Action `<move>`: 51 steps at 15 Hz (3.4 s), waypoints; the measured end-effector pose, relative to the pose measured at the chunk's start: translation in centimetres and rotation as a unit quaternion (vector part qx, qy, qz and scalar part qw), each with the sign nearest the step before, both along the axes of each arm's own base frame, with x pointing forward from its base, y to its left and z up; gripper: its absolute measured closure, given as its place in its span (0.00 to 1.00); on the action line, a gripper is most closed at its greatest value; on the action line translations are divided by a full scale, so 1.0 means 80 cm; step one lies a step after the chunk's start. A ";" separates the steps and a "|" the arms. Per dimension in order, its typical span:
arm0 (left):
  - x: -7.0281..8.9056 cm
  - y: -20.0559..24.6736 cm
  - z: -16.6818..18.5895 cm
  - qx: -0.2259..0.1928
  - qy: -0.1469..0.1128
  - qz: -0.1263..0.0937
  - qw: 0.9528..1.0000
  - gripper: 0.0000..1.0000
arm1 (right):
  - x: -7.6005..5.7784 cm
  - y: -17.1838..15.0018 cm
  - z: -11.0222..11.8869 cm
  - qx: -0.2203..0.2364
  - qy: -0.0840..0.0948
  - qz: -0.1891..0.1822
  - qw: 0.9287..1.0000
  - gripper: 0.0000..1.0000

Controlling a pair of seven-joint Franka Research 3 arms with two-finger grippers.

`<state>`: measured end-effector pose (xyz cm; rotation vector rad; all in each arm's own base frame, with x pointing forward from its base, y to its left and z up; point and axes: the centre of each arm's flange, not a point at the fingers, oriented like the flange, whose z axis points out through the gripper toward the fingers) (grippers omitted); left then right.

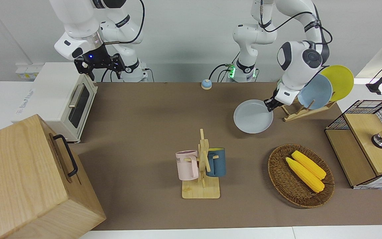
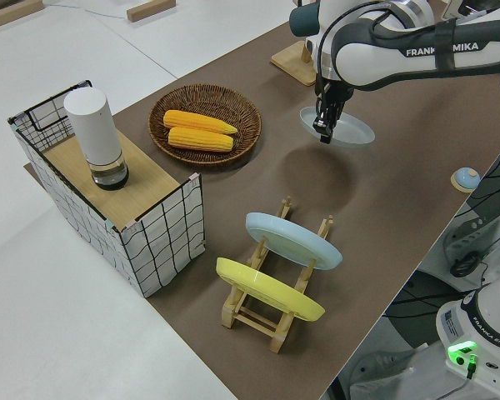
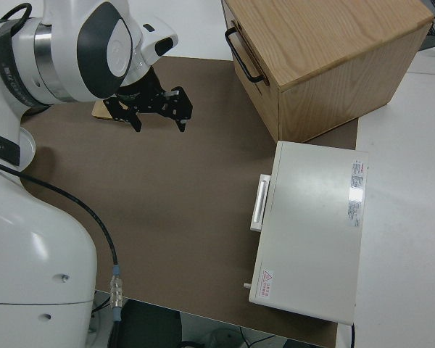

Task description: Pick gray plate from table and place it on lower plate rack with left arm

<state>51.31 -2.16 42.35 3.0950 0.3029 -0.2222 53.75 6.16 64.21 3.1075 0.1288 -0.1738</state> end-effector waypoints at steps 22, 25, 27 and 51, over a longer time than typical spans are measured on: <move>-0.014 0.059 0.168 0.119 0.020 -0.007 0.993 0.97 | 0.000 0.000 0.000 0.000 0.000 0.000 1.000 0.01; -0.020 0.069 0.174 0.198 0.039 -0.023 0.979 0.97 | 0.000 0.000 0.000 0.000 0.000 0.000 1.000 0.01; -0.024 0.070 0.176 0.241 0.054 -0.032 0.968 0.97 | 0.000 0.000 0.000 0.000 0.000 0.000 1.000 0.01; -0.044 0.084 0.051 0.454 0.073 0.058 0.886 0.97 | 0.000 0.000 0.000 0.000 0.000 0.000 1.000 0.01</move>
